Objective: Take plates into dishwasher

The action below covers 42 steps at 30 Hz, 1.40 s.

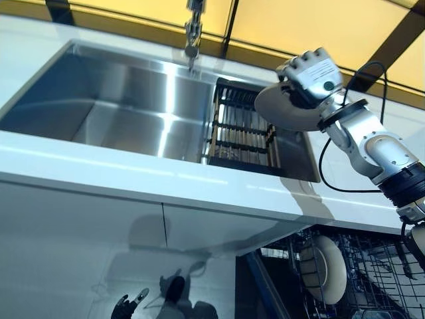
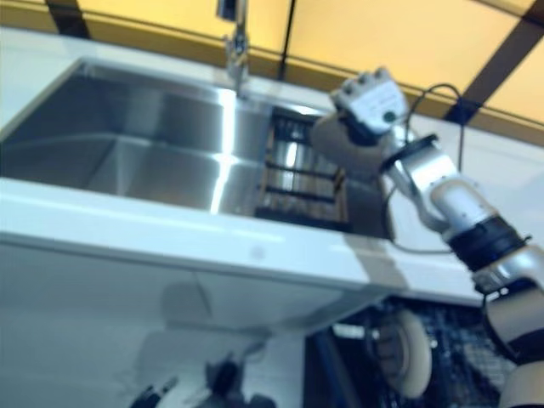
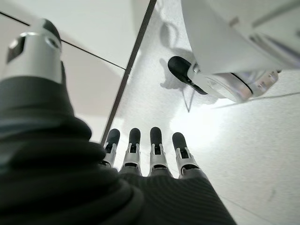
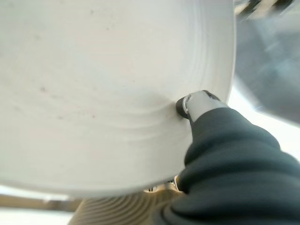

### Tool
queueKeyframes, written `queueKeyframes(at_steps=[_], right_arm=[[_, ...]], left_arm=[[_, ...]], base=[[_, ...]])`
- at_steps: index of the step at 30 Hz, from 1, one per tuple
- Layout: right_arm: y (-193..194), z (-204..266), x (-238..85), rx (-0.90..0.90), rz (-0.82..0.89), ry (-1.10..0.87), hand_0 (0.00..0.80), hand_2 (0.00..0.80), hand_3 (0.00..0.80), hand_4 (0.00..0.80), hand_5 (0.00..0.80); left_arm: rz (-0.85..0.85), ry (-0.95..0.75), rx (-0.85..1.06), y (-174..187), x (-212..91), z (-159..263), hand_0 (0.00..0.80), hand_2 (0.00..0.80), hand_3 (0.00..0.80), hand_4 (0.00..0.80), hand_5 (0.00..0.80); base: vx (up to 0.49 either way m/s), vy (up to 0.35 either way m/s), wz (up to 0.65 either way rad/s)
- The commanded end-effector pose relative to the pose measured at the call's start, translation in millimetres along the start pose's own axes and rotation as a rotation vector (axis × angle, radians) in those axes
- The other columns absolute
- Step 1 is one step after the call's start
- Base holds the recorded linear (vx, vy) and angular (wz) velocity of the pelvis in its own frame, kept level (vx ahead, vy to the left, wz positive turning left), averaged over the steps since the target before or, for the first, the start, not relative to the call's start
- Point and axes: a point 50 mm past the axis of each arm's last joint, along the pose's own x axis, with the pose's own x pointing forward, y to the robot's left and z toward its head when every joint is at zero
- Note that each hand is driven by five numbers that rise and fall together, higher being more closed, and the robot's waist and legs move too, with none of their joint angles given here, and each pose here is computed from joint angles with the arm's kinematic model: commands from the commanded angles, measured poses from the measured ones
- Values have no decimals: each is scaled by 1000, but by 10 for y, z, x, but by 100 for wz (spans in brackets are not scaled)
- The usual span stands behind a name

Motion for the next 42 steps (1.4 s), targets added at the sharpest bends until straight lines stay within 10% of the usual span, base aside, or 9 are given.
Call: queueKeyframes(at_steps=[1,20,42], right_arm=[[-106,-381,-65,-33,-38,169,800,800,800,800,800],[-150,-1238,-563,-90,17,537,800,800,800,800,800],[477,-1654,-2275,18,307,941,800,800,800,800,800]], left_arm=[[10,31,60,37,-36,-166,0,0,0,0,0],[30,108,106,147,-19,-272,0,0,0,0,0],[49,99,54,213,24,-185,0,0,0,0,0]], base=[[32,42,-15],[17,19,-16],[2,-11,-15]])
